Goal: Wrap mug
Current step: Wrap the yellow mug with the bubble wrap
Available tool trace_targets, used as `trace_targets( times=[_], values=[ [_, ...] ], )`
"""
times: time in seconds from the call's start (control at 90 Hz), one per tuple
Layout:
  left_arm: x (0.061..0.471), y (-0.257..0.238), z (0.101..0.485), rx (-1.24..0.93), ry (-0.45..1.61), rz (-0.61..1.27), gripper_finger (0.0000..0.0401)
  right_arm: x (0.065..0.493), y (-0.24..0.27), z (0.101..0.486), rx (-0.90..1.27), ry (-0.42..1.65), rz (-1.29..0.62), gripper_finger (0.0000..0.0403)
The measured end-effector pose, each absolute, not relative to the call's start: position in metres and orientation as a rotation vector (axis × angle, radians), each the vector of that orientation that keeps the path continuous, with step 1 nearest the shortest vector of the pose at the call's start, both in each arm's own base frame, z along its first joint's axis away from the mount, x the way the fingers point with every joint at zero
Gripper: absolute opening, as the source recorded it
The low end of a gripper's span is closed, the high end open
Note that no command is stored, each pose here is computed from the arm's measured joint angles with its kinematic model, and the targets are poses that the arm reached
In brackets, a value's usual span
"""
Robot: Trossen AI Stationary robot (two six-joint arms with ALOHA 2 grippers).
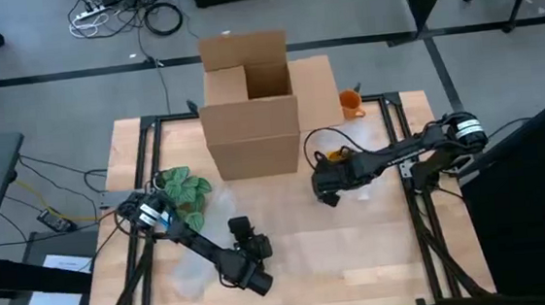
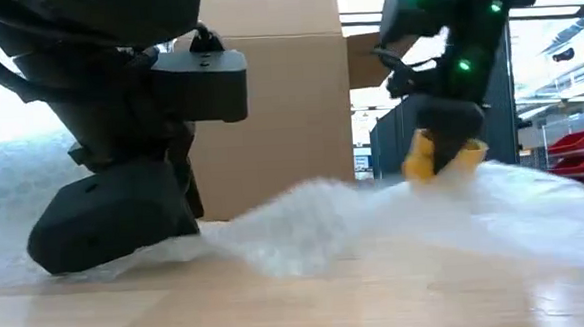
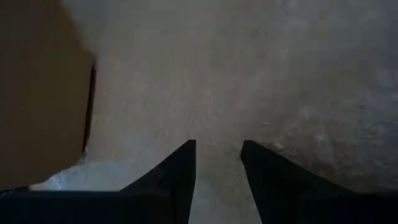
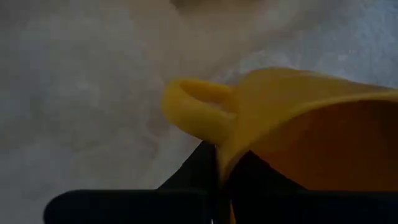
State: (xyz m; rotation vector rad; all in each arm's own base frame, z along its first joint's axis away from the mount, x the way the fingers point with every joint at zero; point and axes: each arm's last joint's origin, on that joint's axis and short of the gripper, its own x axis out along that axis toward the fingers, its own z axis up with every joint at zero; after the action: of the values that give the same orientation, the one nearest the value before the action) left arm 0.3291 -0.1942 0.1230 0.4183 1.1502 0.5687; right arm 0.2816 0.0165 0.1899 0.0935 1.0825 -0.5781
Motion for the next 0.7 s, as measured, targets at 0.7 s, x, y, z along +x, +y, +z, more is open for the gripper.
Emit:
trace_targets(
  times=[0.7],
  values=[
    [0.302,-0.215,0.149,0.630,1.360,0.483,0.0121,0.294,0.077,0.248,0.116,1.101,-0.204,0.0000]
  ],
)
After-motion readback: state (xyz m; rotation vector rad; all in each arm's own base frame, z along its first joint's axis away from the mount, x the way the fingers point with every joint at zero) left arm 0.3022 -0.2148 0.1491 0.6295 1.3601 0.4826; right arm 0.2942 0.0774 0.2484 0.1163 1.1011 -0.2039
